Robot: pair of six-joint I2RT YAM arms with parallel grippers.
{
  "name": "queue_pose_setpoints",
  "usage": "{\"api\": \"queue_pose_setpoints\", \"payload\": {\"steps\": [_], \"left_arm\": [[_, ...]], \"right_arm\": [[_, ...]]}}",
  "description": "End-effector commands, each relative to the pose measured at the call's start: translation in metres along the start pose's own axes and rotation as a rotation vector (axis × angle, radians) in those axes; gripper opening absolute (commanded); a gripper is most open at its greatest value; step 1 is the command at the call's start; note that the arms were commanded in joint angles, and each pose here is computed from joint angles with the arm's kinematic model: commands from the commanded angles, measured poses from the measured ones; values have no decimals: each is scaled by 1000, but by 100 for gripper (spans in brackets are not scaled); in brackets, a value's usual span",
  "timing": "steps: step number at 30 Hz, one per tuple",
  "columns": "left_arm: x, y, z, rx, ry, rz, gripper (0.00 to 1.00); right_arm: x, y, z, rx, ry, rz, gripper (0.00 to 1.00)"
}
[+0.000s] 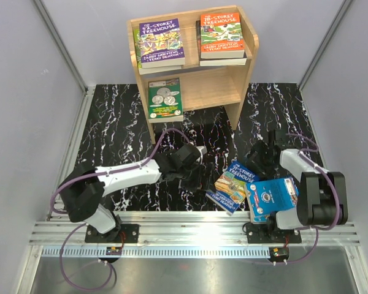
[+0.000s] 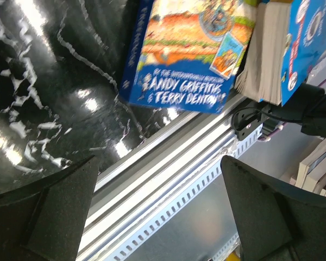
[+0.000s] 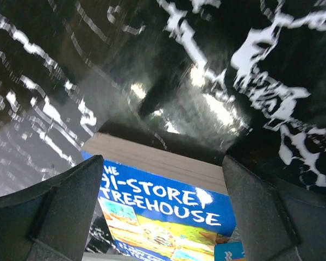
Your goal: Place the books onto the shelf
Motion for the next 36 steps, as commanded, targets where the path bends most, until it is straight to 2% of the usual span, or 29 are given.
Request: {"api": "queue_pose_setpoints", "payload": {"steps": [1, 6, 10, 12, 15, 16, 18, 22, 25, 27, 36], "left_arm": [[-19, -4, -29, 80, -62, -20, 99], [-26, -16, -44, 132, -28, -12, 99], [-26, -21, -40, 121, -28, -15, 99], [-28, -21, -34, 101, -26, -21, 99], [-28, -26, -18, 70, -15, -15, 99], [-24, -27, -10, 49, -12, -3, 99], [-27, -24, 2, 6, -23, -20, 99], [-34, 4, 14, -49, -47, -84, 99], [-41, 23, 22, -91, -68, -144, 99], [-42, 25, 33, -117, -68, -153, 99], [-16, -13, 54, -66, 13, -45, 99]], "right_arm": [[41, -6, -19, -11, -17, 115, 98], [70, -9, -6, -71, -19, 148, 97], [105, -19, 31, -101, 99, 211, 97], [108, -18, 46, -113, 121, 222, 97], [102, -9, 45, -80, 150, 186, 98], [103, -4, 33, -21, 162, 188, 98], [88, 8, 26, 31, 212, 115, 99], [87, 30, -3, 150, 235, 85, 100], [95, 37, 0, 87, 196, 91, 100], [111, 36, -3, 30, 175, 140, 100], [154, 10, 9, -37, 192, 252, 99]]}}
Point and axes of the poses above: each gripper's point midway between its finger pads, its own y axis back along the fingers, its own z axis along the line the jaws close on, x = y × z, the point moved 1 cm from there along y, back along the fingers
